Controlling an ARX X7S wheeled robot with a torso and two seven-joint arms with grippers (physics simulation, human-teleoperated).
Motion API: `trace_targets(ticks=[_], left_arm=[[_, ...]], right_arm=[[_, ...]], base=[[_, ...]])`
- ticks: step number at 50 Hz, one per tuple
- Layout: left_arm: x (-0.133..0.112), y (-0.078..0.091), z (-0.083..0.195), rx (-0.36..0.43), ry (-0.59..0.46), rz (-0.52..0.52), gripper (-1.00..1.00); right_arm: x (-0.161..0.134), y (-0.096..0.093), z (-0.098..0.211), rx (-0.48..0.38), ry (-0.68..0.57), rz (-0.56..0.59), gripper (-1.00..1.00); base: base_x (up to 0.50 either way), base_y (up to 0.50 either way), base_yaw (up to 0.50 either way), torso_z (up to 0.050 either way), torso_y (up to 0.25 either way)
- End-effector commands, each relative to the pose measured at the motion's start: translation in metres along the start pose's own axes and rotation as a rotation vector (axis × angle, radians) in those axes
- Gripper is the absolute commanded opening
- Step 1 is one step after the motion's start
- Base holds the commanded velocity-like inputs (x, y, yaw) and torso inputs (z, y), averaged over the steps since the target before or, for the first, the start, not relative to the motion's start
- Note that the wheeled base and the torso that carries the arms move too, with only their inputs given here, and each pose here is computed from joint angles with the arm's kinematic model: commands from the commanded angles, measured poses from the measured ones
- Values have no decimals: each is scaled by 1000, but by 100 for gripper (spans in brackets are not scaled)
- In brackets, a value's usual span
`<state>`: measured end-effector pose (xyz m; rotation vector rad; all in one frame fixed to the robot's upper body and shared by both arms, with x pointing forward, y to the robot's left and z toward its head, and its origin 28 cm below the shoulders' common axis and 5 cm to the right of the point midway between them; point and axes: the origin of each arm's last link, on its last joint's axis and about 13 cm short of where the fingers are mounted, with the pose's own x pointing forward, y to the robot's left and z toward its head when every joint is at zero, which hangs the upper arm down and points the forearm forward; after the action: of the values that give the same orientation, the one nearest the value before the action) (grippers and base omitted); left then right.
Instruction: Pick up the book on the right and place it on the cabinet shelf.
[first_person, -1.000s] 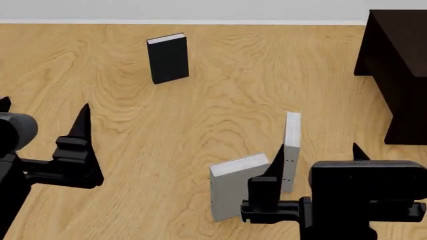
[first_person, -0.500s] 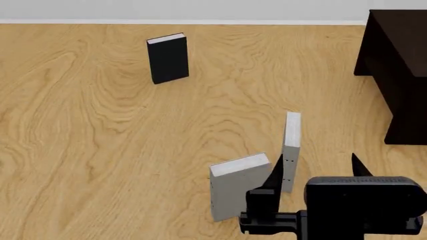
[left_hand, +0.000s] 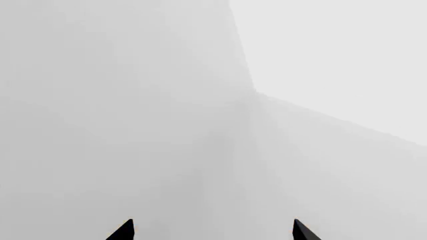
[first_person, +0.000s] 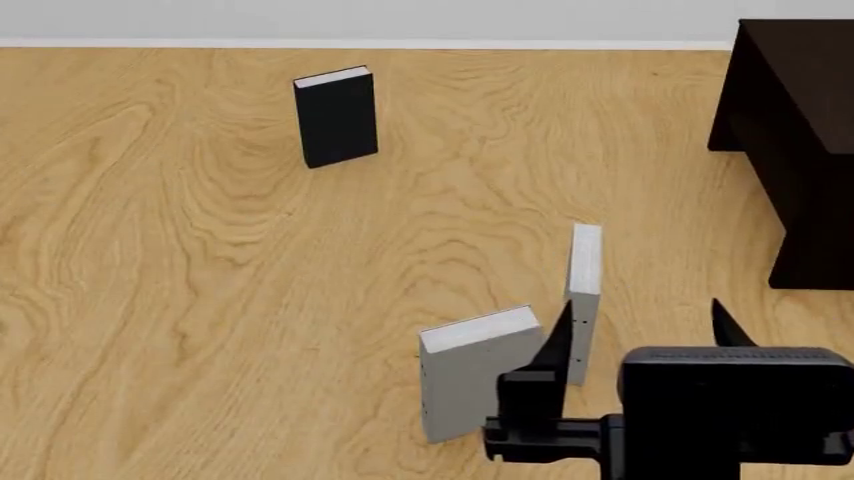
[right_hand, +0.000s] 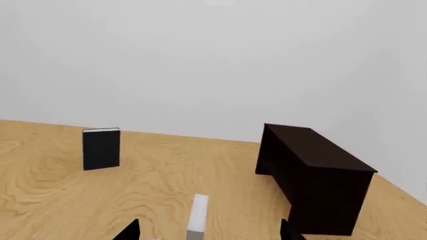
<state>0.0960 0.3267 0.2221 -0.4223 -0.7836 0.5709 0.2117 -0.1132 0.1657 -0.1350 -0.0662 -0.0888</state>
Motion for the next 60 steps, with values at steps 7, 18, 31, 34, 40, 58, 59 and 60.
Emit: trace_targets(ticks=[7,18,31,34,40,58,59,60], left_arm=[[-8,8,20,-40,-127,35,100],[-7,8,19,-19,-117,26,100],[-6,8,16,-18,-102,17,100],[-6,8,16,-15,-101,17,100],[-6,9,15,-12,-103,16,100],[-7,9,14,-8,-99,13,100],[-7,9,14,-7,-97,11,100],[-7,9,14,-7,-96,10,100]], right_arm=[[1,-5,6,22,8,-41,100],[1,-8,17,6,-18,-43,100],[2,-7,23,-5,-18,-55,100],[2,-7,23,-16,-27,-61,100],[3,-7,22,-16,-28,-64,100],[3,-8,22,-8,-25,-69,100],[2,-8,23,-9,-27,-66,100],[3,-8,23,-11,-29,-66,100]], base=[[0,0,0,0,0],[0,0,0,0,0],[0,0,0,0,0],[61,0,0,0,0],[204,0,0,0,0],[205,0,0,0,0],[207,0,0,0,0],[207,0,0,0,0]])
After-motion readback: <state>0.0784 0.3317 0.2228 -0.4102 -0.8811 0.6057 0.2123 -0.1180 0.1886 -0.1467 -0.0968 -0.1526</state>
